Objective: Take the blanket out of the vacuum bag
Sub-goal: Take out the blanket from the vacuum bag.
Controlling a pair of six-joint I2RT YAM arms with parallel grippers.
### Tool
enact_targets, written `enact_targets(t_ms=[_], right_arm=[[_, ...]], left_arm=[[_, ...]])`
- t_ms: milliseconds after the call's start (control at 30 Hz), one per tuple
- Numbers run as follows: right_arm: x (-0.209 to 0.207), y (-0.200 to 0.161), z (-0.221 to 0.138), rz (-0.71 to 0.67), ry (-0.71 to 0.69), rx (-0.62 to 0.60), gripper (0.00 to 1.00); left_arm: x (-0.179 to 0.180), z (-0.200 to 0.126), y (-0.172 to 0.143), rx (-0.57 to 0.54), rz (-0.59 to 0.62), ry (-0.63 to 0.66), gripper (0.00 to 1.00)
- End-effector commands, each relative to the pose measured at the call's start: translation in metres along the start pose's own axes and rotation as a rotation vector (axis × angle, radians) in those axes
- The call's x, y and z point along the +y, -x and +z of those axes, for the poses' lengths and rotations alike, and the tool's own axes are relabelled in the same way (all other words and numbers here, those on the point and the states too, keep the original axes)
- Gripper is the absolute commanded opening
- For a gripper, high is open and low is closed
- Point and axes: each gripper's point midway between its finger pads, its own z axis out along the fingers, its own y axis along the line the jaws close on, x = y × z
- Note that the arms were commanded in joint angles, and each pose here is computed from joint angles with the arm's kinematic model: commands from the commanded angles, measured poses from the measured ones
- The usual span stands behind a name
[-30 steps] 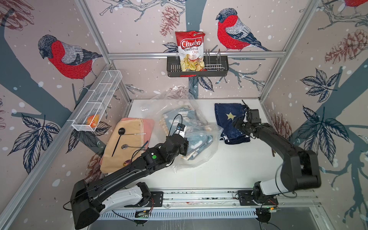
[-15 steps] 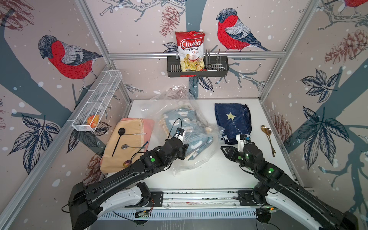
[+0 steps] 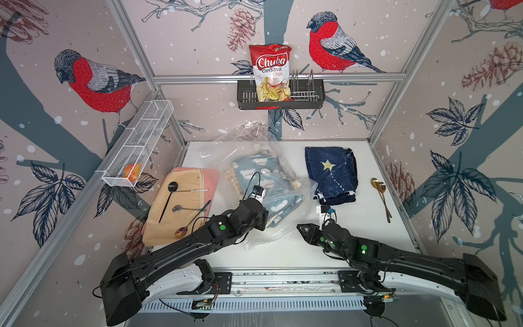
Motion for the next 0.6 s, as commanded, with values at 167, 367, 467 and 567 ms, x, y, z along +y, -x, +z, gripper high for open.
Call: enact_targets(t_ms=[167,367,467,567], right_arm=[[0.030,0.032,-0.002,0.214,0.188,-0.189,0.32],[0.037,0.046,0.002,0.292,0.251,-0.254,0.41],[0.040,0.053,0.010,0.323,0.269,-0.263,0.43],[0.052,0.056,0.023,0.320,0.294,-0.227,0.43]], left_arm=[[-0.021,-0.012,0.040,-0.164,-0.078,-0.108,0.00],[-0.030,-0.020,0.052,-0.194,-0.070,-0.151,0.00],[-0.035,-0.027,0.057,-0.210,-0.074,-0.187,0.00],[-0.037,-0.035,0.062,-0.234,-0.084,-0.208,0.00]])
